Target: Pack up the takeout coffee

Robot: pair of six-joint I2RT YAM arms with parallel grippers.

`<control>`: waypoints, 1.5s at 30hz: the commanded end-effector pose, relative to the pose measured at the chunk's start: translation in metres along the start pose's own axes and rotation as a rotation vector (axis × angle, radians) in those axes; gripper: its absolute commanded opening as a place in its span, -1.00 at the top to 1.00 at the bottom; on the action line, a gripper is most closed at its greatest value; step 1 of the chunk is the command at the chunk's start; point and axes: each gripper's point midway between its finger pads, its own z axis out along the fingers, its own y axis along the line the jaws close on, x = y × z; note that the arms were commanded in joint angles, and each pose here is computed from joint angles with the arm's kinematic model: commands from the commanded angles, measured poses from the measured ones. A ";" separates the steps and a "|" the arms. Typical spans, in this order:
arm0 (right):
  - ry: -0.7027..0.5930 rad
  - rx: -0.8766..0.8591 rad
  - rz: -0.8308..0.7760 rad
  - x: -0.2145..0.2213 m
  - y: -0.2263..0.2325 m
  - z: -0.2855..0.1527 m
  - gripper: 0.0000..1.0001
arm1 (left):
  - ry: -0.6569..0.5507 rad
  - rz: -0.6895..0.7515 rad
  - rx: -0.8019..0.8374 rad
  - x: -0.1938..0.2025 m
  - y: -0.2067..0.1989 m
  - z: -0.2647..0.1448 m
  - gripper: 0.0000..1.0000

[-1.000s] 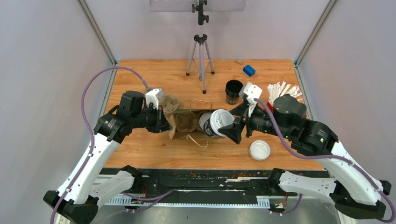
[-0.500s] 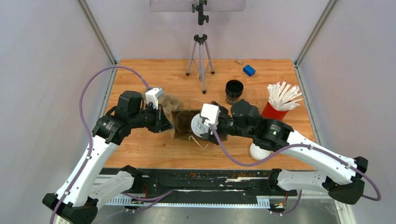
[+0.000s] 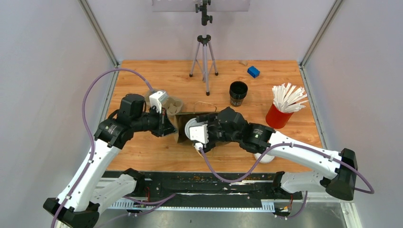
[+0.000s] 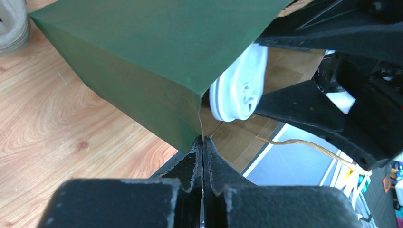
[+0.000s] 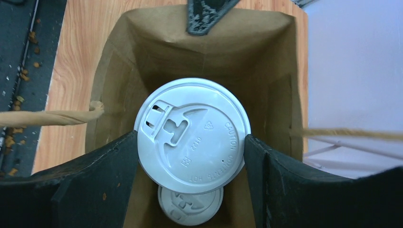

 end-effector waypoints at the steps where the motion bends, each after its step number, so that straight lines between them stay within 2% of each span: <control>1: -0.088 0.001 -0.172 -0.012 -0.003 0.016 -0.37 | -0.031 0.066 0.040 -0.004 -0.008 -0.004 1.00; 17: -0.021 -0.034 -0.284 0.026 0.004 0.055 -0.34 | 0.024 0.064 0.029 0.018 0.001 0.000 1.00; 45: 0.029 -0.100 -0.313 0.065 0.015 0.082 -0.33 | 0.043 0.035 0.033 0.021 0.002 0.003 1.00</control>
